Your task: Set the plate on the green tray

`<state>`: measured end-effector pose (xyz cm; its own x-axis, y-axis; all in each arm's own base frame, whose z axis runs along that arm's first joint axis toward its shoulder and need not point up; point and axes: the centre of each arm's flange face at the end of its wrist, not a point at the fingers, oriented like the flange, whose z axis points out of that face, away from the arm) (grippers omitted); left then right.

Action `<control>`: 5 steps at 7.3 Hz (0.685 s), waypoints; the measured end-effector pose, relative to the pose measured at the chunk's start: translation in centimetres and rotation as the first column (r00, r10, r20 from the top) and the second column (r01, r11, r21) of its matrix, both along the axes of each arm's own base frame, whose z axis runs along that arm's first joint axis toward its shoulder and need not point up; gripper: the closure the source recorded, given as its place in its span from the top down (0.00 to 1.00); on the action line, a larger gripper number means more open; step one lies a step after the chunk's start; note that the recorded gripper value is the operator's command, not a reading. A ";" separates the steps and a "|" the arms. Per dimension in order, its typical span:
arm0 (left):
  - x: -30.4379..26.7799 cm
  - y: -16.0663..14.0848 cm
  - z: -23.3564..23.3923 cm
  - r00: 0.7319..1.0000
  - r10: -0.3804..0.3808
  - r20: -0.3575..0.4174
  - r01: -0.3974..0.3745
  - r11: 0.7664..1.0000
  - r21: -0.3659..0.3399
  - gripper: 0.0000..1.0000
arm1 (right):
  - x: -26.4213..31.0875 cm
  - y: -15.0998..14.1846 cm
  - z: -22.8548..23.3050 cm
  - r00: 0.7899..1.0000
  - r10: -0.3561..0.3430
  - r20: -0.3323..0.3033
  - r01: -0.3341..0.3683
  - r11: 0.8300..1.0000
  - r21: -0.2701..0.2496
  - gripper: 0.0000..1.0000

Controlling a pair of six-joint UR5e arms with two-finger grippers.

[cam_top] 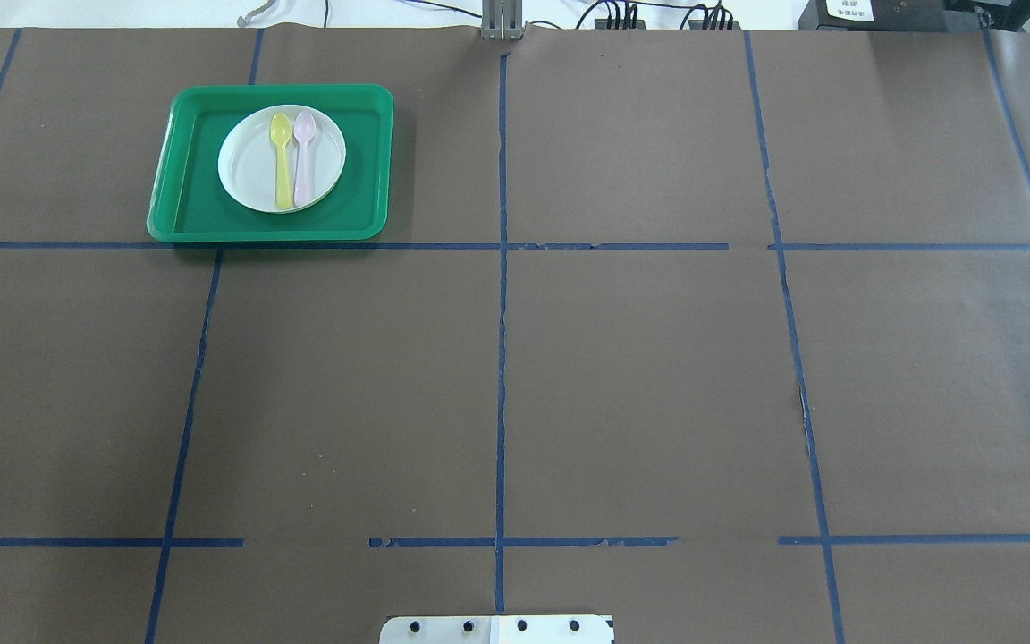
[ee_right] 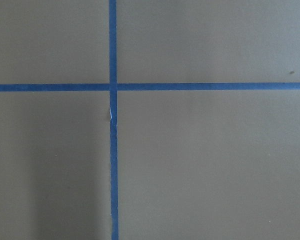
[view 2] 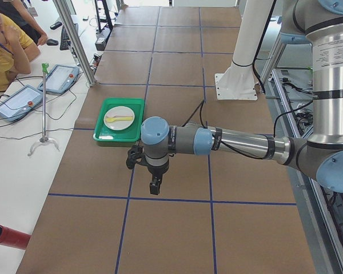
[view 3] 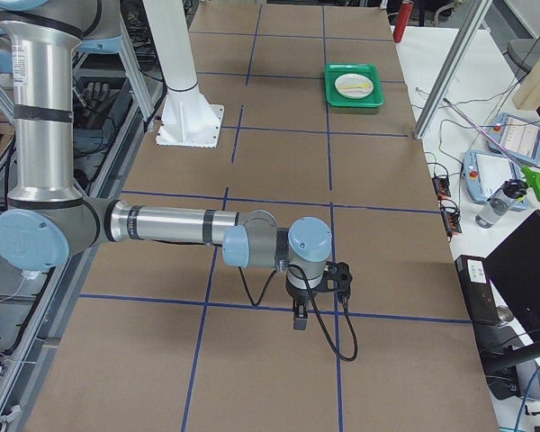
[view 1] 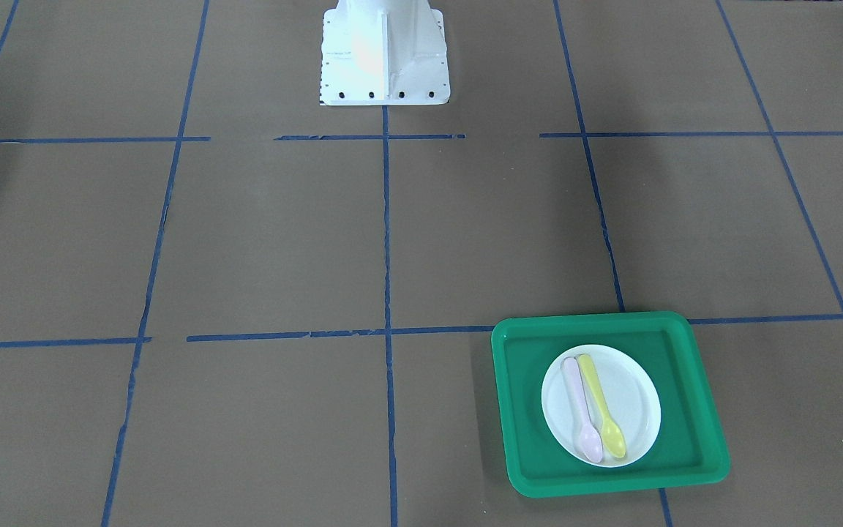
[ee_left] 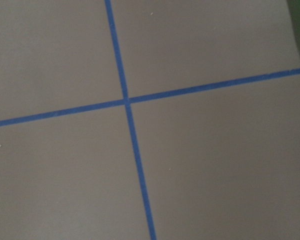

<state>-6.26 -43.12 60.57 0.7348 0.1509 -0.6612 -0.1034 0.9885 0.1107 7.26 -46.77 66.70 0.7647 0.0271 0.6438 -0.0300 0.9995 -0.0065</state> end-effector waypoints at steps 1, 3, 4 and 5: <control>-0.2 0.6 0.6 1.000 -0.004 -0.004 0.004 1.000 -0.014 1.00 | 0.0 0.0 0.0 1.000 0.000 0.000 0.000 1.000 0.000 1.00; -0.3 0.8 1.4 1.000 -0.006 -0.008 0.005 1.000 -0.028 1.00 | 0.0 0.0 0.0 1.000 0.000 0.001 0.000 1.000 0.000 1.00; -0.3 0.8 1.6 1.000 -0.006 -0.007 0.006 0.999 -0.032 1.00 | 0.0 0.0 0.0 1.000 0.000 0.001 0.000 1.000 0.000 1.00; -0.3 0.8 1.7 1.000 -0.007 -0.005 0.006 1.000 -0.031 1.00 | 0.0 0.0 0.0 1.000 0.000 0.001 0.000 1.000 0.000 1.00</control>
<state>-6.57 -42.37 62.23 0.7325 0.1255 -0.6691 -0.0964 0.9921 0.0806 7.25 -46.75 66.71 0.7642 0.0272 0.6444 -0.0300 0.9995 -0.0067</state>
